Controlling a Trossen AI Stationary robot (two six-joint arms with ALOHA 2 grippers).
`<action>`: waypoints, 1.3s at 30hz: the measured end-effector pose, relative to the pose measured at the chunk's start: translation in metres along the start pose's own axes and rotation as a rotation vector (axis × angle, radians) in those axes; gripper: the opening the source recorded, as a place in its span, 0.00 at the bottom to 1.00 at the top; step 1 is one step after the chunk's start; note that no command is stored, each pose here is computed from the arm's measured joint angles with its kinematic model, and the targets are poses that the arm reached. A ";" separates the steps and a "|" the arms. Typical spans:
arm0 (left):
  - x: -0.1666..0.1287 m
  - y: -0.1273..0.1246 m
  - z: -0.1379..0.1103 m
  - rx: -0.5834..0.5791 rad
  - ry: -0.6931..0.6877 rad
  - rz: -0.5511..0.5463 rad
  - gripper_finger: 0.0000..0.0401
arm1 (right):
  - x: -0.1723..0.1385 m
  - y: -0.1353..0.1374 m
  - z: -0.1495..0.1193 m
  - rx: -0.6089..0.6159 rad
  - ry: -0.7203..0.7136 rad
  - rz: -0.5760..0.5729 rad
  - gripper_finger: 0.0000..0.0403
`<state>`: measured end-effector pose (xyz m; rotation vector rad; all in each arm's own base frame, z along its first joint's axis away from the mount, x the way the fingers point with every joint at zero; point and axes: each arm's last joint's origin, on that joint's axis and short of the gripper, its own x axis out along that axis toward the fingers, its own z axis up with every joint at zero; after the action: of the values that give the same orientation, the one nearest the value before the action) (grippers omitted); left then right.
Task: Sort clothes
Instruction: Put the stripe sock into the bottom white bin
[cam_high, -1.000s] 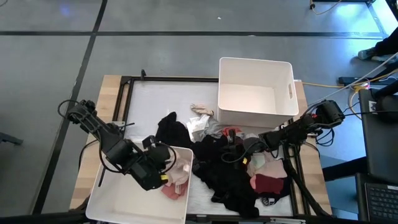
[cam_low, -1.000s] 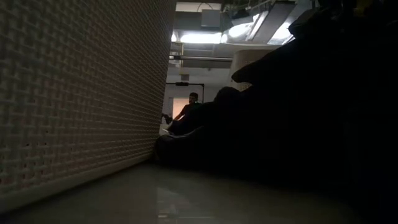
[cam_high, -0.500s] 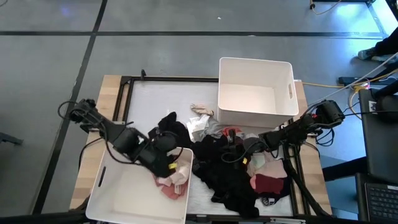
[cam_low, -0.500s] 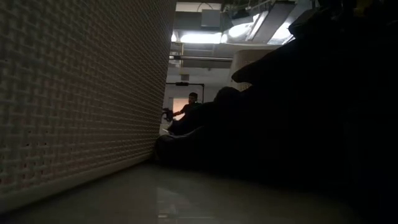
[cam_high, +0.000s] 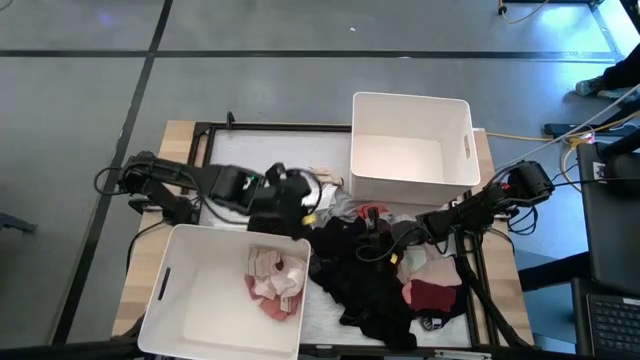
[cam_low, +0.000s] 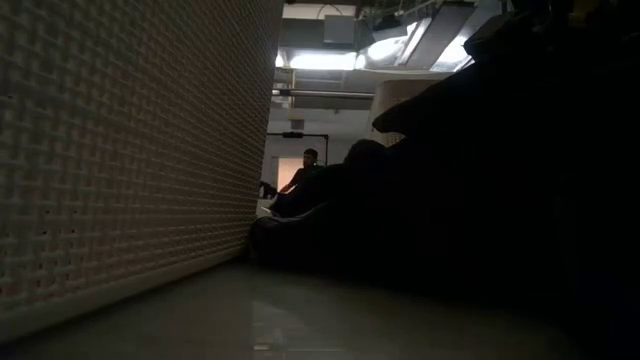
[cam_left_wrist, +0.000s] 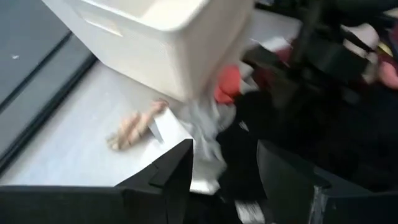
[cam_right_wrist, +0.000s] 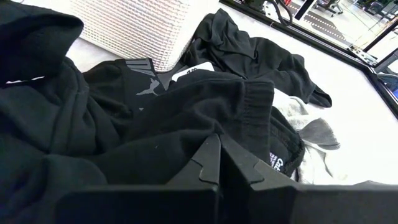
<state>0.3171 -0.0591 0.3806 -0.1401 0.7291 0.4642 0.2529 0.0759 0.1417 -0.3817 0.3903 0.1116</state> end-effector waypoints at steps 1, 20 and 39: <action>0.003 0.004 0.003 0.001 -0.006 0.010 0.42 | 0.000 0.000 0.000 0.000 0.000 0.000 0.01; 0.132 0.058 0.017 0.034 0.138 0.254 0.42 | 0.000 0.000 -0.001 -0.004 0.014 0.004 0.01; 0.224 0.056 -0.021 0.128 0.287 0.375 0.42 | 0.000 0.001 -0.003 -0.008 0.029 0.008 0.01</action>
<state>0.4243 0.0651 0.2169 0.0541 1.0721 0.7619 0.2519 0.0756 0.1391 -0.3903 0.4199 0.1157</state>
